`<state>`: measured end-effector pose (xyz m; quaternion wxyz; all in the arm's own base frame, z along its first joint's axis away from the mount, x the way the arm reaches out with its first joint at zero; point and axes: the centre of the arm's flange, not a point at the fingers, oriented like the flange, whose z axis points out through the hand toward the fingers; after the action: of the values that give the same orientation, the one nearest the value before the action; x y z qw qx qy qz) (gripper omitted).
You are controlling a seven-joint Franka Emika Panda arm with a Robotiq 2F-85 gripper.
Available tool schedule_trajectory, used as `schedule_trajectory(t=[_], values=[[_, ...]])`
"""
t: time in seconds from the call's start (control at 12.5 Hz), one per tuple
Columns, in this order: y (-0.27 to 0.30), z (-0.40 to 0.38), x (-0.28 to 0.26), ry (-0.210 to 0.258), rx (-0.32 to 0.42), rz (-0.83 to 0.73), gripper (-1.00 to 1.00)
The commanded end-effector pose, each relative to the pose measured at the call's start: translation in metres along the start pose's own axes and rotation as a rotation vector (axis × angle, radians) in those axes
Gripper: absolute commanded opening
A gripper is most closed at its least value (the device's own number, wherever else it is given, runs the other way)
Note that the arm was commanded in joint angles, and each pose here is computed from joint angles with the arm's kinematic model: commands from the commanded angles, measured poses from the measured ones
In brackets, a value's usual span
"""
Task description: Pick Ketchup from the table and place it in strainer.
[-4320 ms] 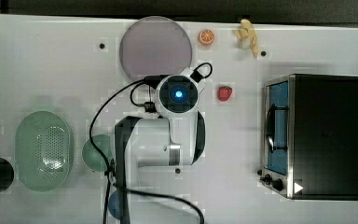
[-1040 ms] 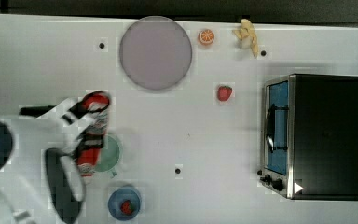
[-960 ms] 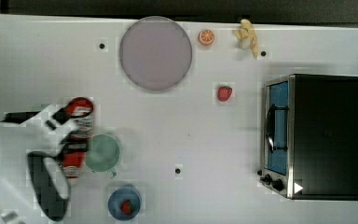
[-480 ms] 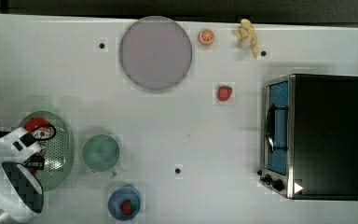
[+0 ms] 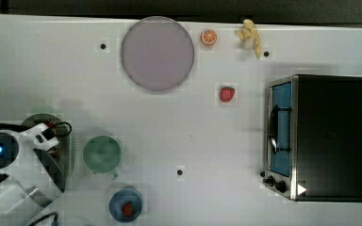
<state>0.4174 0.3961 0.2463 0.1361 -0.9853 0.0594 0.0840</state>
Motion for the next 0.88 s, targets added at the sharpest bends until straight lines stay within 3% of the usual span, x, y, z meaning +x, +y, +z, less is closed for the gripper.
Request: schedule_trajectory(t=[0.08, 0.32, 0.64, 0.88], values=[[0.002, -0.034, 0.014, 0.079, 0.01, 0.106, 1.0], [0.026, -0.084, 0.025, 0.112, -0.091, 0.237, 1.0], [0.08, -0.199, 0.052, 0.251, -0.185, 0.378, 1.0], [0.148, -0.284, 0.064, 0.326, -0.227, 0.567, 1.0]])
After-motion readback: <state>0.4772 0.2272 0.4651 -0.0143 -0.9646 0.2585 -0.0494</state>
